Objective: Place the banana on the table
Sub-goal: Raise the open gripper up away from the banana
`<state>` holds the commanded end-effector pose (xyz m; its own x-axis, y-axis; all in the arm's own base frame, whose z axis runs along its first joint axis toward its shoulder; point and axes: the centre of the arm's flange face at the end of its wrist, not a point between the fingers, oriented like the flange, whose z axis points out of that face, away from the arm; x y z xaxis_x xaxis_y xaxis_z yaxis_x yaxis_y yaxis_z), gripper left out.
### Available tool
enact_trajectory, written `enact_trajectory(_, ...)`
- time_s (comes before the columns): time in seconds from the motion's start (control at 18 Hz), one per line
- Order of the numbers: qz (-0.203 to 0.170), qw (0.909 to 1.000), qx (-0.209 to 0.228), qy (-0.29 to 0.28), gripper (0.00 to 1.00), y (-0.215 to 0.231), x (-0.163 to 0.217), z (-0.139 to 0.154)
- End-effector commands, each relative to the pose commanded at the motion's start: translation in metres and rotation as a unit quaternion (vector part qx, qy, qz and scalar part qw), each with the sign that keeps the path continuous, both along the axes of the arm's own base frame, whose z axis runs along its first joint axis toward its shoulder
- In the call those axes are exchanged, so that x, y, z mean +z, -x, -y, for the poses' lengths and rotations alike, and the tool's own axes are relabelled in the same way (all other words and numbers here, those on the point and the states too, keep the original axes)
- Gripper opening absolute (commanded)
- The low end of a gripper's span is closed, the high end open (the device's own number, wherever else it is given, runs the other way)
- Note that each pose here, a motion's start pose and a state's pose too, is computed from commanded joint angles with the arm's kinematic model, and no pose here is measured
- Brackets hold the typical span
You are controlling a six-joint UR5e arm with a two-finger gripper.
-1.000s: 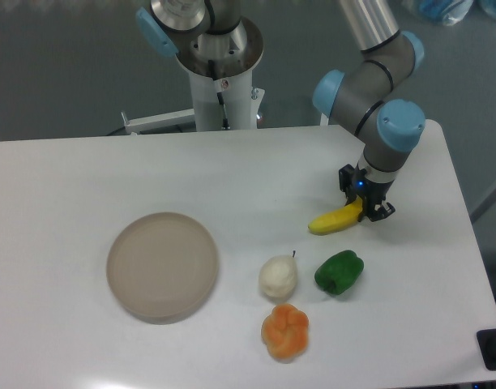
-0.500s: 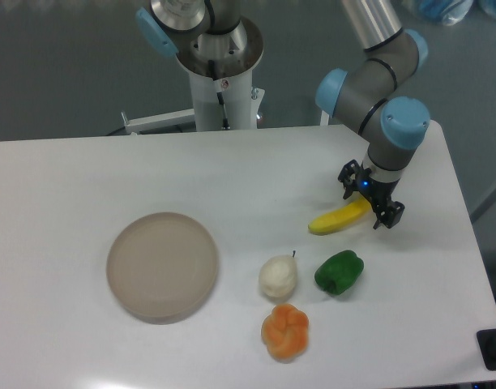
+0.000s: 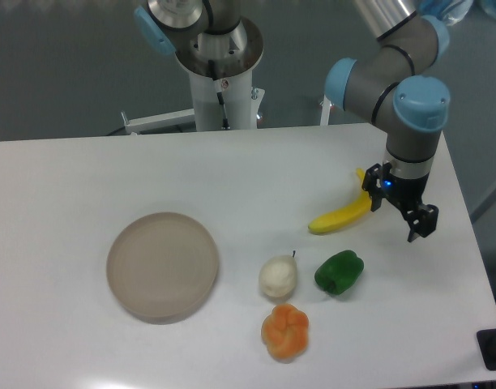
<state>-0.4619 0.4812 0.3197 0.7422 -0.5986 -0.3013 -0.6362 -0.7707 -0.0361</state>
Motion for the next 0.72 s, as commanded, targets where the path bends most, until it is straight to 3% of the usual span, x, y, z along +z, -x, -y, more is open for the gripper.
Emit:
enact_trajectory(0.33,-0.005,0.9995,0.029,-0.015,1.00,-0.005,0.010,-0.038)
enact_trajectory(0.72,-0.025,0.9992,0.031,-0.009,1.00,-0.006,0.021,-0.048)
